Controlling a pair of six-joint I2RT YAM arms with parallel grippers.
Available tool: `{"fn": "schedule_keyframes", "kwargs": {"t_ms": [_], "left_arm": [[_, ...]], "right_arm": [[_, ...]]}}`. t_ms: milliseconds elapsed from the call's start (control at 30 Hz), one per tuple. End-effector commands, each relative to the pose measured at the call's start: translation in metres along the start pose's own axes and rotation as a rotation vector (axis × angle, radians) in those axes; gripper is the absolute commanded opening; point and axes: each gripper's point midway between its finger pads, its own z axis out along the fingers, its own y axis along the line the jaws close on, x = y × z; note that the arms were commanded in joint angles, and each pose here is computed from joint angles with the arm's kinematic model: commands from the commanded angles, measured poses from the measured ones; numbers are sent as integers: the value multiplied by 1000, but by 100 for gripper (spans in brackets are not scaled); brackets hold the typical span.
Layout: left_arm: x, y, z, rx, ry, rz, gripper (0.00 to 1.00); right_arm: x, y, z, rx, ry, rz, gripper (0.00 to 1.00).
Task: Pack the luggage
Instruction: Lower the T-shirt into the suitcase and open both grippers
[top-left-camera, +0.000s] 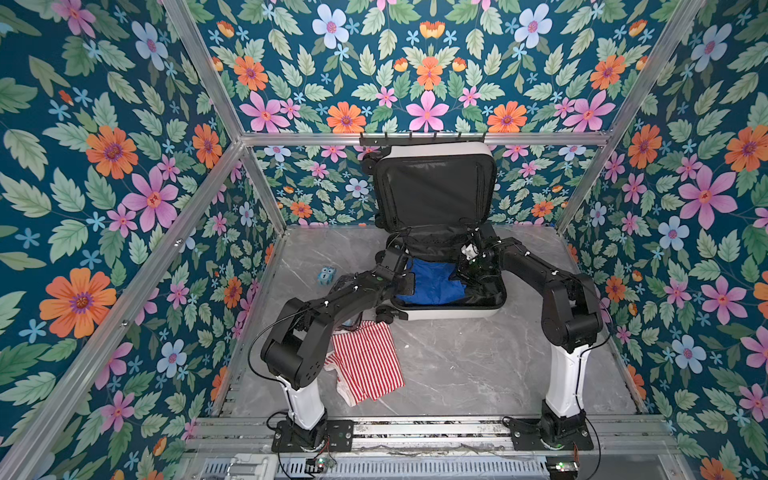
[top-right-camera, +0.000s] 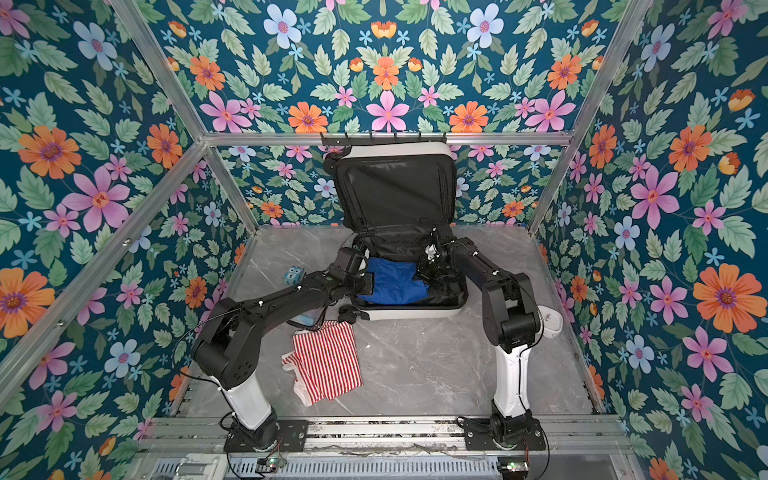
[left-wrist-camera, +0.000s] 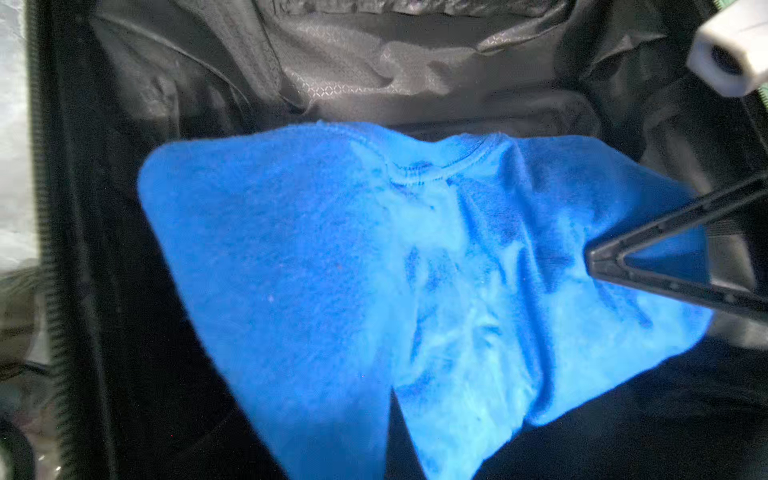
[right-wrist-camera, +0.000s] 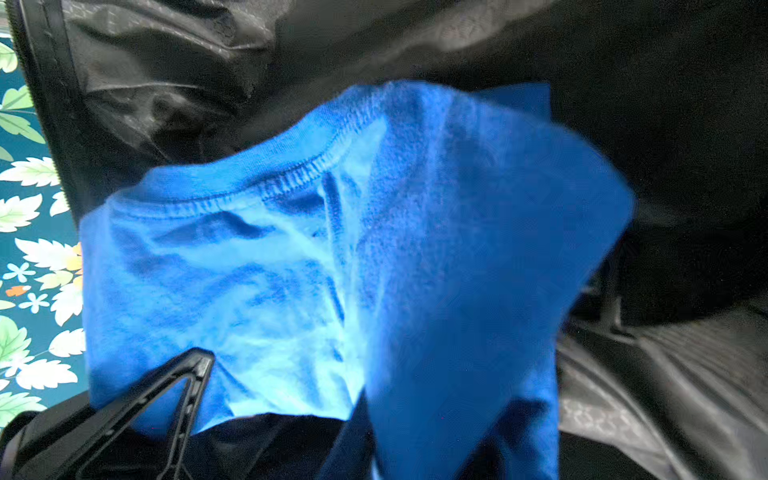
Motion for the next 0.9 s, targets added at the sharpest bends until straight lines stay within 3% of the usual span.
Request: {"fn": "schedule_keyframes", "kwargs": {"t_ms": [0,133,233,333,633,867], "left_arm": [[15,10,6,-37,45,4,4],[15,11,4,-43,41,0,21],[12,13,-1,-54,26,-2,38],[2,12,-10,-63,-7,-1,48],[-31,11,-42,-94,-108,6,58],[-48,10,-57,-106,-150,11,59]], "right_arm": [[-3,7,-2,-20,-9,-6,37],[-8,9,-8,-12,-31,-12,52],[-11,11,-14,-6,-49,-16,61],[-14,11,-19,7,-68,-19,67],[-23,5,-37,29,-120,0,74],[-24,13,-54,22,-153,-17,75]]}}
